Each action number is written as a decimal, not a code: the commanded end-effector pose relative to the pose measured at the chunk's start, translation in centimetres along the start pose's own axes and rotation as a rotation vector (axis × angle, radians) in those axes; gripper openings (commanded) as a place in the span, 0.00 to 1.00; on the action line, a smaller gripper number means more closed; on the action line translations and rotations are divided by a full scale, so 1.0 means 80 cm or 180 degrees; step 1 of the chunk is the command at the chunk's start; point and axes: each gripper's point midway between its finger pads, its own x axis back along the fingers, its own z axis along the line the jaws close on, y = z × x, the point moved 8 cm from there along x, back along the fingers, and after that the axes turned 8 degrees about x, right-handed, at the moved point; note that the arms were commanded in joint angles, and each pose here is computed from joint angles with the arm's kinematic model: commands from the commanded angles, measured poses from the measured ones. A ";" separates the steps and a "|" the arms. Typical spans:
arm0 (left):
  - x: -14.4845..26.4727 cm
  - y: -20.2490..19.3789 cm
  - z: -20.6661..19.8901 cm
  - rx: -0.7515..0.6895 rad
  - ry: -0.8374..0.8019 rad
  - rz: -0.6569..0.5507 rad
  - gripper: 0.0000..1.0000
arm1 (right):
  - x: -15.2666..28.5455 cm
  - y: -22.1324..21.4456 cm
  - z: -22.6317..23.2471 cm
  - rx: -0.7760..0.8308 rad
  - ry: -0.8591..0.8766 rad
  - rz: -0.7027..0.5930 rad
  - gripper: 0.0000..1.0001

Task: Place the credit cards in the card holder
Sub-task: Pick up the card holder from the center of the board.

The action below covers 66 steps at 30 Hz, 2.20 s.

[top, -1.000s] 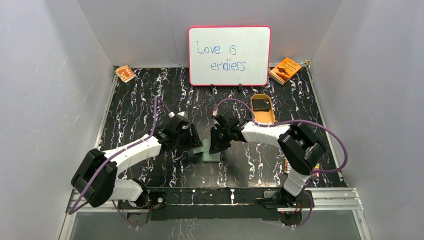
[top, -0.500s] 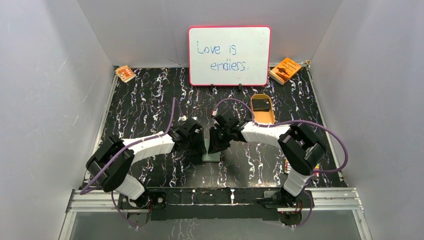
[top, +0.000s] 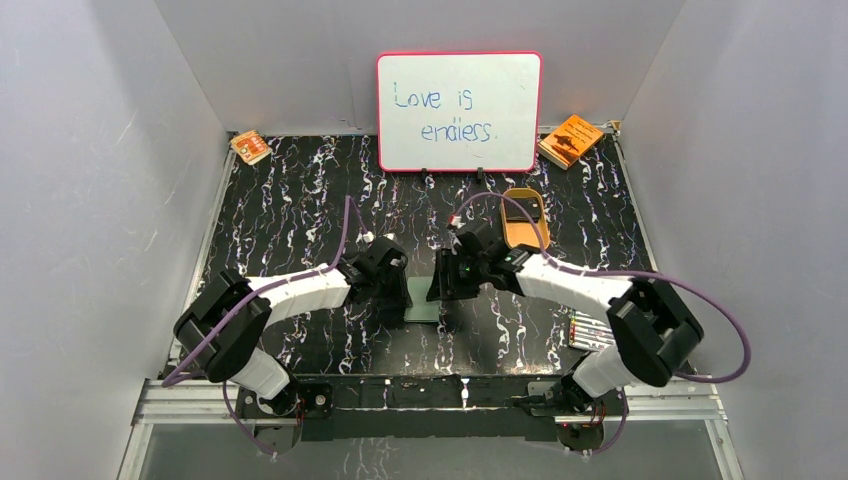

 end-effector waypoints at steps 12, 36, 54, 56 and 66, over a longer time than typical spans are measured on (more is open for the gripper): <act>-0.026 -0.034 0.074 -0.0014 0.0892 0.0170 0.16 | 0.001 -0.047 -0.033 -0.0965 0.0720 -0.0903 0.68; -0.032 -0.043 0.084 0.0066 0.0982 0.0254 0.10 | -0.044 -0.061 -0.044 -0.1458 0.0756 -0.0737 0.47; -0.033 -0.046 0.087 0.0091 0.0990 0.0269 0.09 | -0.063 -0.059 -0.034 -0.1431 0.0936 -0.0566 0.37; -0.033 -0.047 0.087 0.0093 0.0988 0.0272 0.09 | -0.064 -0.057 -0.033 -0.1427 0.0961 -0.0573 0.37; -0.027 -0.043 0.084 0.0091 0.0984 0.0233 0.12 | -0.063 -0.054 -0.024 -0.1306 0.1082 -0.0617 0.02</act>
